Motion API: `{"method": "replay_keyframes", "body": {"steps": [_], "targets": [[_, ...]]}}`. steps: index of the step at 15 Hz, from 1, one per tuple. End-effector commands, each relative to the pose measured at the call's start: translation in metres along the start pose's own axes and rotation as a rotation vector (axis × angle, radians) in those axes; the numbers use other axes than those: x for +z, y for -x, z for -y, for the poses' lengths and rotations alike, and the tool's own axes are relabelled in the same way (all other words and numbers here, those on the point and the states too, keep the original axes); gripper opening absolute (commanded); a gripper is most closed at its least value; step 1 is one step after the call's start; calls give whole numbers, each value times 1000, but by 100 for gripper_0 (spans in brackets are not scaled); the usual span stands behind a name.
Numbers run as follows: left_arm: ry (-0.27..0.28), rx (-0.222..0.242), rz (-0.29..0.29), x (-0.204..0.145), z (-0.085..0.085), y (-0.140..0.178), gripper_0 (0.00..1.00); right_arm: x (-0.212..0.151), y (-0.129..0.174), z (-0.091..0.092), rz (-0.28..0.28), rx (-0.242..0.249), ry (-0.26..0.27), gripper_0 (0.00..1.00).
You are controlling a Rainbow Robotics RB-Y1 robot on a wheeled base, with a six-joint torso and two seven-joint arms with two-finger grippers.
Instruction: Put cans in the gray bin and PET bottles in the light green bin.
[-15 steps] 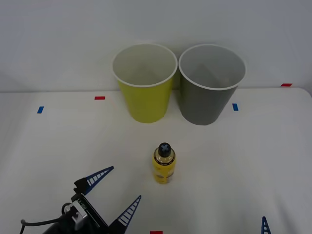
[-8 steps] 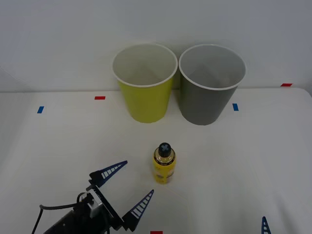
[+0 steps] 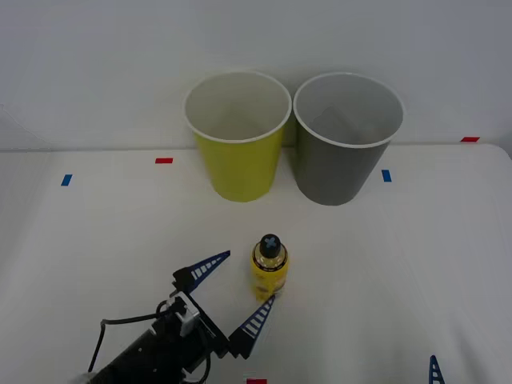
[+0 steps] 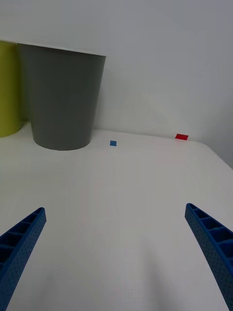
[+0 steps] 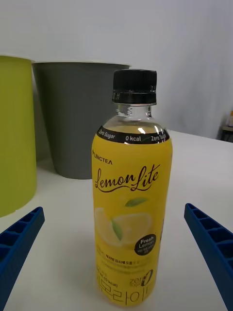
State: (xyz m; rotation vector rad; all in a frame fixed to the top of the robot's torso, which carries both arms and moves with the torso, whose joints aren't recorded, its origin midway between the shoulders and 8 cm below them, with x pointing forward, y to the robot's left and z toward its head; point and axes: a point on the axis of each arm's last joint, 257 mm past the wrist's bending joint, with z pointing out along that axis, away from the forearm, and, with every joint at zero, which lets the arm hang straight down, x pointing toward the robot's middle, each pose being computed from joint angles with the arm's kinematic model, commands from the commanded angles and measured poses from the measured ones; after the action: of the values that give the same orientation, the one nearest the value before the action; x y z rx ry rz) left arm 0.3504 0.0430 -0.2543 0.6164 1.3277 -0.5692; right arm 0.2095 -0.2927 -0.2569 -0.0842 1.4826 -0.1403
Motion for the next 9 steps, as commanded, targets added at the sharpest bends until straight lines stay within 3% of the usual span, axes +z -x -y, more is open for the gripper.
{"method": "replay_keyframes", "body": {"steps": [1,5,9], "targets": [[-4,-1,8,16,3,2,100,0,0,0,0,0,0,100],[-31,-12,15,28,13,5,100,0,0,0,0,0,0,100],[-48,-9,5,43,11,8,100,0,0,0,0,0,0,100]]}}
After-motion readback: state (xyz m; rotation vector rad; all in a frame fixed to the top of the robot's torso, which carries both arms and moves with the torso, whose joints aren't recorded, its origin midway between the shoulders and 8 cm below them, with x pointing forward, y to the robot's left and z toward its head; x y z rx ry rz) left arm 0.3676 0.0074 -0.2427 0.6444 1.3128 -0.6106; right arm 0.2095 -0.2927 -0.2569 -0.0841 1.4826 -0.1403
